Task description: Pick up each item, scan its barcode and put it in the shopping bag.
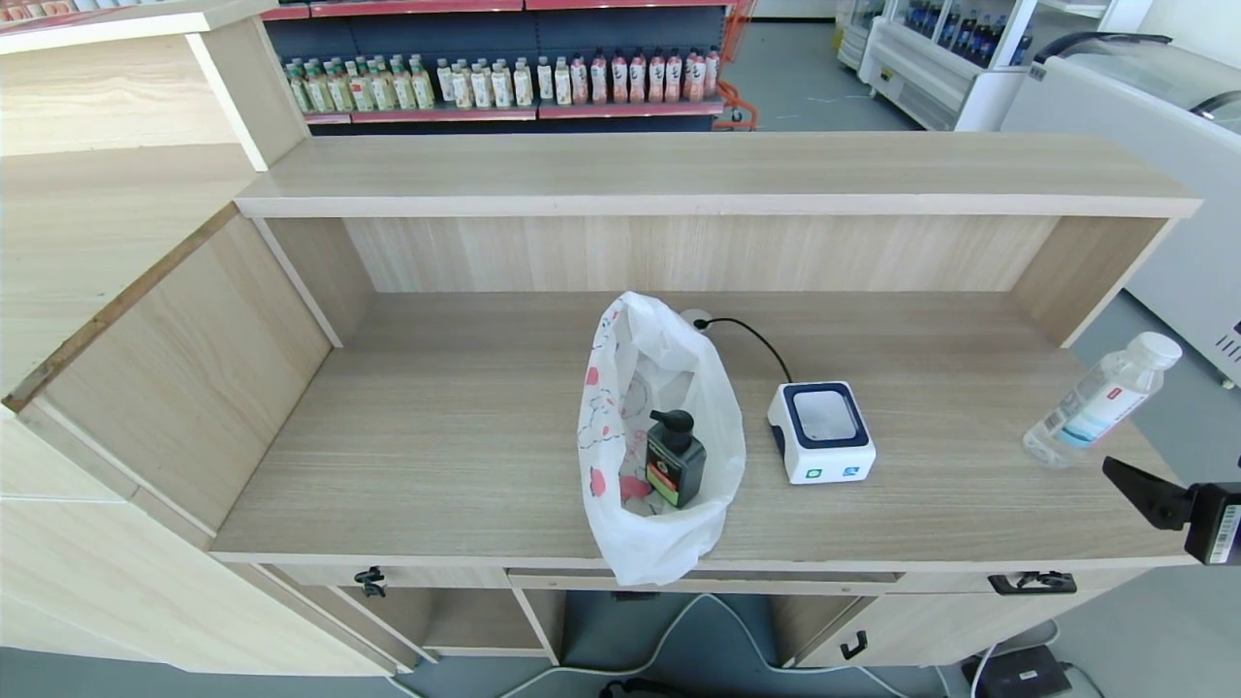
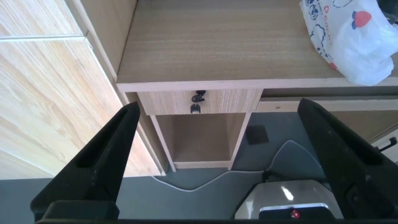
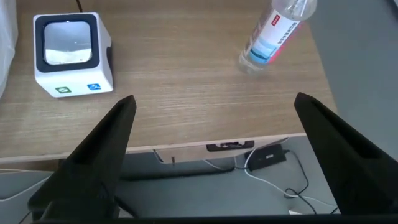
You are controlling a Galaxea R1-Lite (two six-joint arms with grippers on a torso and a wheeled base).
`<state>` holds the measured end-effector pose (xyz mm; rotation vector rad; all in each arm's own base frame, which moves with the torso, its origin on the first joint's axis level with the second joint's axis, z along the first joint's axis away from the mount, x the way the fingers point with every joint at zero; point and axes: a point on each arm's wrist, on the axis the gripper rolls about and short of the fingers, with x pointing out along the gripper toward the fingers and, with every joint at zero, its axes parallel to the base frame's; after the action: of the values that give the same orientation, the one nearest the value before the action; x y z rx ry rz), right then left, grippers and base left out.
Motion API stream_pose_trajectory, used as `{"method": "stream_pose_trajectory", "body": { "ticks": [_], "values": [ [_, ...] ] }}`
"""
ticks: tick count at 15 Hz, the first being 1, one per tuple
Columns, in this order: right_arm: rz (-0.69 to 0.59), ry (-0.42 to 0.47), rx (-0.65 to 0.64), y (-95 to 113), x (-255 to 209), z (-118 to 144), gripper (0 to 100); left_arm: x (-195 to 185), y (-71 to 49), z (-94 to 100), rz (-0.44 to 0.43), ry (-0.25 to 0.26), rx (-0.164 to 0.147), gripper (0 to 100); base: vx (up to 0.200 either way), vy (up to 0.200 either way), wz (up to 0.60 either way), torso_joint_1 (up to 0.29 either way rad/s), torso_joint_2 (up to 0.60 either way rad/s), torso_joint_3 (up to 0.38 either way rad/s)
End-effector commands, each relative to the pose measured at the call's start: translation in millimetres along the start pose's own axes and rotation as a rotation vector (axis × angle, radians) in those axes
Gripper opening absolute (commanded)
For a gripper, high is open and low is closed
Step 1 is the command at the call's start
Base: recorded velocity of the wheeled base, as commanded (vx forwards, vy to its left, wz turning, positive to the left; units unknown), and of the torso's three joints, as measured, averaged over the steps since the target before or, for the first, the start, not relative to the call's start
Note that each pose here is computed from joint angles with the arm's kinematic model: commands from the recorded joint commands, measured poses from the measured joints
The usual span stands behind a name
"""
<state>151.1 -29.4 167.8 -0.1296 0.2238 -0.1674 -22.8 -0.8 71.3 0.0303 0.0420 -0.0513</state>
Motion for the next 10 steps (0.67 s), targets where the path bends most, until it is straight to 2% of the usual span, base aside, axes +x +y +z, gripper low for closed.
{"method": "stream_pose_trajectory", "body": {
  "ticks": [1, 7, 10],
  "values": [
    [-0.026, 0.009, 0.007, -4.4, 3.6, 0.0, 100, -0.1, 0.0, 0.0, 0.0, -0.001, 0.001, 100, 0.0, -0.2, 0.0, 0.002, 0.0, 0.002],
    [-0.109, 0.075, 0.044, -16.8, -2.0, -18.1, 100, -0.1, 0.0, 0.0, 0.002, -0.001, 0.004, 100, 0.0, -0.2, 0.0, 0.002, 0.0, 0.003],
    [-0.099, 0.055, 0.066, -13.8, -5.2, -24.7, 100, -0.1, 0.0, 0.0, 0.0, -0.001, 0.004, 100, 0.0, -0.2, 0.0, 0.004, 0.0, 0.001]
  ]
}}
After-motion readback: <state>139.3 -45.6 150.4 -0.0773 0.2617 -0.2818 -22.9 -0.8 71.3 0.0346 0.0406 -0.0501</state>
